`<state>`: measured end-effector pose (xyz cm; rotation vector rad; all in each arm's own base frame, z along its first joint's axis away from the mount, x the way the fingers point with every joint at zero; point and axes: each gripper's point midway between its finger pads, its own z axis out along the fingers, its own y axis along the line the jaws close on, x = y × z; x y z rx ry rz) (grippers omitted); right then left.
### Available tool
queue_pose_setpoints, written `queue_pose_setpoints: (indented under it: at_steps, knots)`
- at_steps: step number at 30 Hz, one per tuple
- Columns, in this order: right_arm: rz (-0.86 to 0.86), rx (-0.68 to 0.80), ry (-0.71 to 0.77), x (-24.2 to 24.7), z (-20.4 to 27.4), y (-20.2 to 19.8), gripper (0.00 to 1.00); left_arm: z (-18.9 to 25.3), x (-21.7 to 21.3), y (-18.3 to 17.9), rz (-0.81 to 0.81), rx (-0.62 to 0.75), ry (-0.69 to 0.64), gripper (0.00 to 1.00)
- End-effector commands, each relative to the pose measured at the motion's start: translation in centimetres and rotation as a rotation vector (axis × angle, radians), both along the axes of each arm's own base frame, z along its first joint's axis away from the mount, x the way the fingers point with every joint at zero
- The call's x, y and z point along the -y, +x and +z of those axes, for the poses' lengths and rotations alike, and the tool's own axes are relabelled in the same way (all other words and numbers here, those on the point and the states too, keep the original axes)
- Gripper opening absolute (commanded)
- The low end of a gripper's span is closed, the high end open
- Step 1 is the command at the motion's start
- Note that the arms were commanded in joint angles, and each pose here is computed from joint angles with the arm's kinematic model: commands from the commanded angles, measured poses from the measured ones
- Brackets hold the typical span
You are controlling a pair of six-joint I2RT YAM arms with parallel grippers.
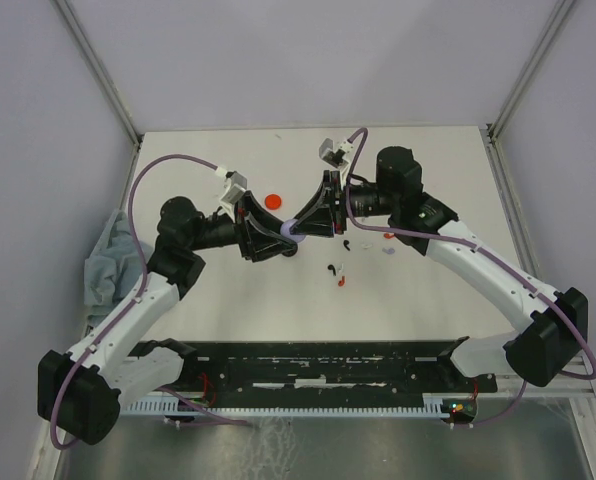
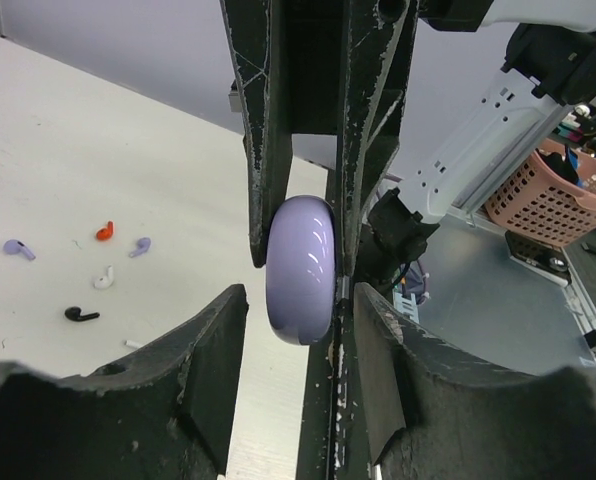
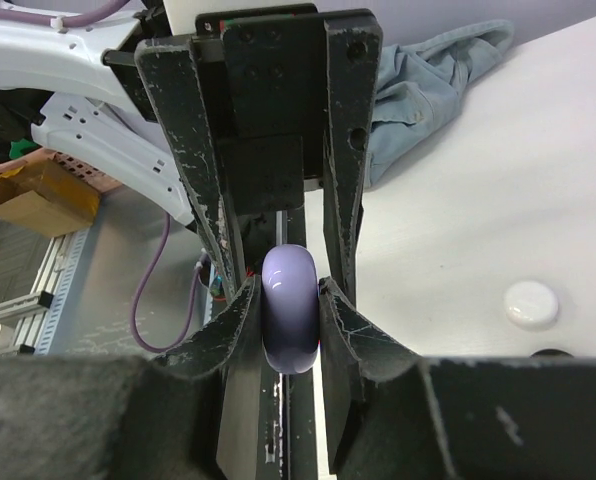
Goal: Insert the wireless bluetooth earbuds into the charging case
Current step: Pick up the charging case at the center of the board.
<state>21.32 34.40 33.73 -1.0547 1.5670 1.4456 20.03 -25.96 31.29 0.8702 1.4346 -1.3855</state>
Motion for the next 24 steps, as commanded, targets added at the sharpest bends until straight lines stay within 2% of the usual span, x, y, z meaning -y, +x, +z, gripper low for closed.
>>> queue_pose_setpoints:
  at_steps: [1, 10, 18, 21, 24]
  knots:
    - [-0.001, 0.080, 0.074, -0.41, 2.87, -0.20, 0.16, 1.50, 0.04, -0.12, 0.019, 0.034, -0.052, 0.54]
    - [-0.011, 0.083, 0.075, -0.57, 2.80, -0.24, 0.16, 2.09, 0.02, 0.02, 0.040, 0.040, -0.089, 0.51]
    - [-0.012, 0.089, 0.084, -0.51, 2.92, -0.48, 0.17, 2.28, -0.07, -0.16, 0.041, 0.042, -0.108, 0.35]
    - [-0.016, 0.094, 0.082, -0.38, 2.91, -0.52, 0.22, 2.26, -0.15, -0.29, 0.042, 0.055, -0.109, 0.25]
    - [-0.031, 0.104, 0.074, -0.17, 2.91, -0.42, 0.34, 2.00, -0.28, -0.53, 0.039, 0.091, -0.101, 0.13]
